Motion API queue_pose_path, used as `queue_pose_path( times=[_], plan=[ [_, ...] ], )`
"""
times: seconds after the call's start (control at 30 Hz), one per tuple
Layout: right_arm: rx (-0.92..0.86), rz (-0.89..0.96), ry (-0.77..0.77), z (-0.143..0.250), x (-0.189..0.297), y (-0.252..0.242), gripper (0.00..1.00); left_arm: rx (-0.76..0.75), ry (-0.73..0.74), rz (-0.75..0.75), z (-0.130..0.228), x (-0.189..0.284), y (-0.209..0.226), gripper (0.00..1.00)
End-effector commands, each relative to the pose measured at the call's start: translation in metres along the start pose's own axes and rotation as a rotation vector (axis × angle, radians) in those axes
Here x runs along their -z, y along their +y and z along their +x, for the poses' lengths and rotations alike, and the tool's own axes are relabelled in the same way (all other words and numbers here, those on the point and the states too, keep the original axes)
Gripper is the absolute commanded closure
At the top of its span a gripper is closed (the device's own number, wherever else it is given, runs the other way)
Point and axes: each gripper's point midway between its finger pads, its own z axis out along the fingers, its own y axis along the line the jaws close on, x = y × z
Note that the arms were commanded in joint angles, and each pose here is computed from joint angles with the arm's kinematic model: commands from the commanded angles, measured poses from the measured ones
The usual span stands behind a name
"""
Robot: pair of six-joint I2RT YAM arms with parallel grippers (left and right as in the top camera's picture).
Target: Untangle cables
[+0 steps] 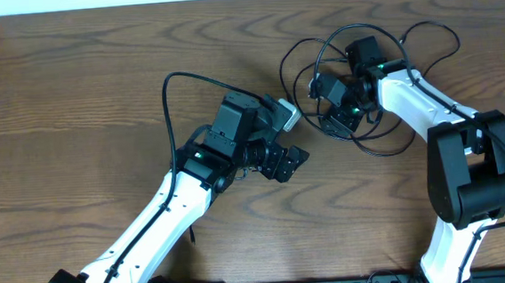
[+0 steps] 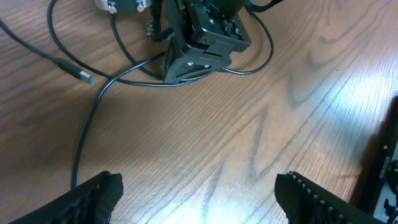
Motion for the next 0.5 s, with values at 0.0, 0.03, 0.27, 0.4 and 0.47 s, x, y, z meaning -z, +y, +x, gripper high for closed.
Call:
queue_pose_path(
  times=[0.0,0.03,0.27,0.4,0.47],
  plan=[
    [-0.019,-0.002,0.004,0.006,-0.001,0.000,0.41,0.007,-0.001,0.019,-0.001,0.001,-0.003,0.16],
    [-0.019,-0.003,0.004,0.009,-0.004,0.001,0.41,0.007,-0.001,0.019,-0.001,0.001,-0.003,0.16],
    [-0.050,0.005,-0.005,0.017,-0.015,0.003,0.56,0.007,-0.001,0.019,-0.001,0.001,-0.003,0.16],
    [-0.087,0.010,-0.011,0.014,-0.013,0.001,0.61,0.007,-0.001,0.019,-0.001,0.001,-0.003,0.16],
    [-0.114,0.019,-0.020,0.011,-0.011,-0.001,0.64,0.007,-0.001,0.019,-0.001,0.001,-0.003,0.16]
  ],
)
